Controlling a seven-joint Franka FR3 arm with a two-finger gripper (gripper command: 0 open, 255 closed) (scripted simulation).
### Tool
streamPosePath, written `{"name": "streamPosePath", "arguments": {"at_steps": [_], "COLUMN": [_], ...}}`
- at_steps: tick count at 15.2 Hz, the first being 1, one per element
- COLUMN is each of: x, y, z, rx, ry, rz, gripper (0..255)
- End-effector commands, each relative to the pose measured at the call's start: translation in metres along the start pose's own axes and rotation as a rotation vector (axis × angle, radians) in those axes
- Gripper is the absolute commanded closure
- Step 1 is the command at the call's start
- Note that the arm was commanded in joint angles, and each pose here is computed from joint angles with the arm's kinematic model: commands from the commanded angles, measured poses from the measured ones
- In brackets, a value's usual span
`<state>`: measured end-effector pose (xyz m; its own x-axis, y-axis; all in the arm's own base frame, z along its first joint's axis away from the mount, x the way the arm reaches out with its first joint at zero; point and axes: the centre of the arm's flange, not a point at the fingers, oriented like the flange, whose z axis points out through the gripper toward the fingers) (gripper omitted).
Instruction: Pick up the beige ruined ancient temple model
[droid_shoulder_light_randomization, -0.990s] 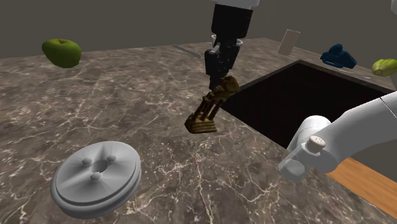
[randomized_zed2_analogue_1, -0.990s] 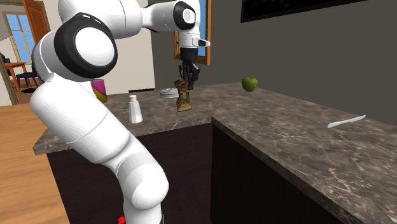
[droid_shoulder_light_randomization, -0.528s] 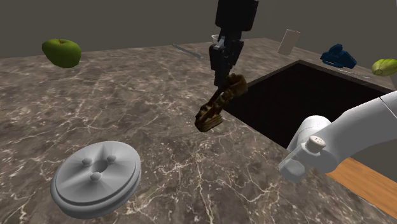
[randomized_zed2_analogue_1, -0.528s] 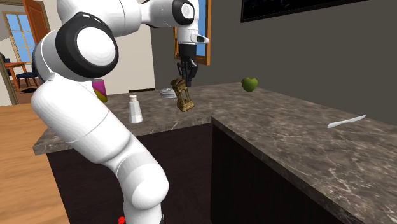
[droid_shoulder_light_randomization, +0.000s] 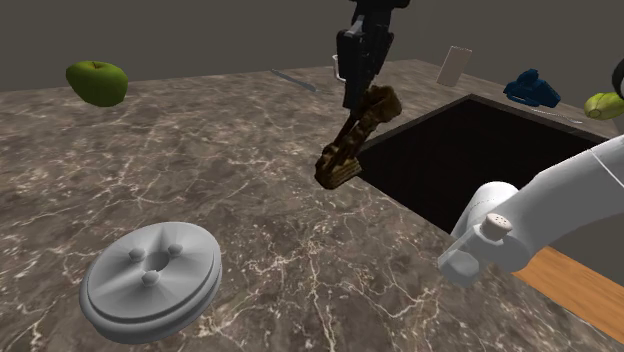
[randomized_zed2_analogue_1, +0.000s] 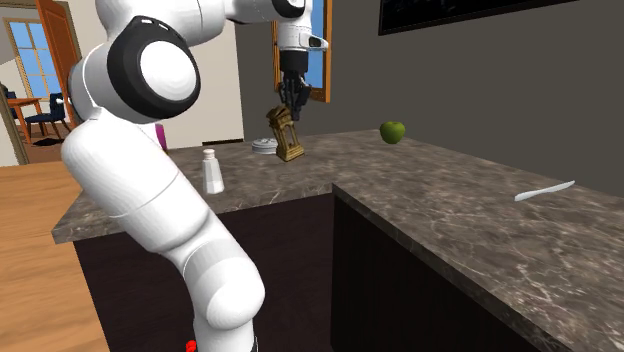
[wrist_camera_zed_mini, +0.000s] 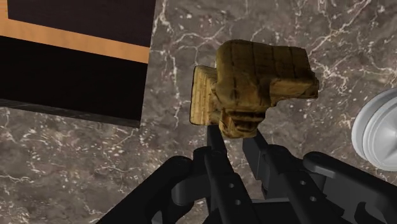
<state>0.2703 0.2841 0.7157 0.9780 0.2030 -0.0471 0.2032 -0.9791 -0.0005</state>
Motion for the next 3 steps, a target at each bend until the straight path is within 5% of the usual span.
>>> {"name": "streamPosePath", "arguments": {"at_steps": [1, 3], "x": [0.0002, 0.0001], "y": [0.0005, 0.0005], "z": [-0.0097, -0.0104], "rx": [0.000, 0.000], "ry": [0.000, 0.000], "rz": [0.000, 0.000], "gripper": [255, 255]}}
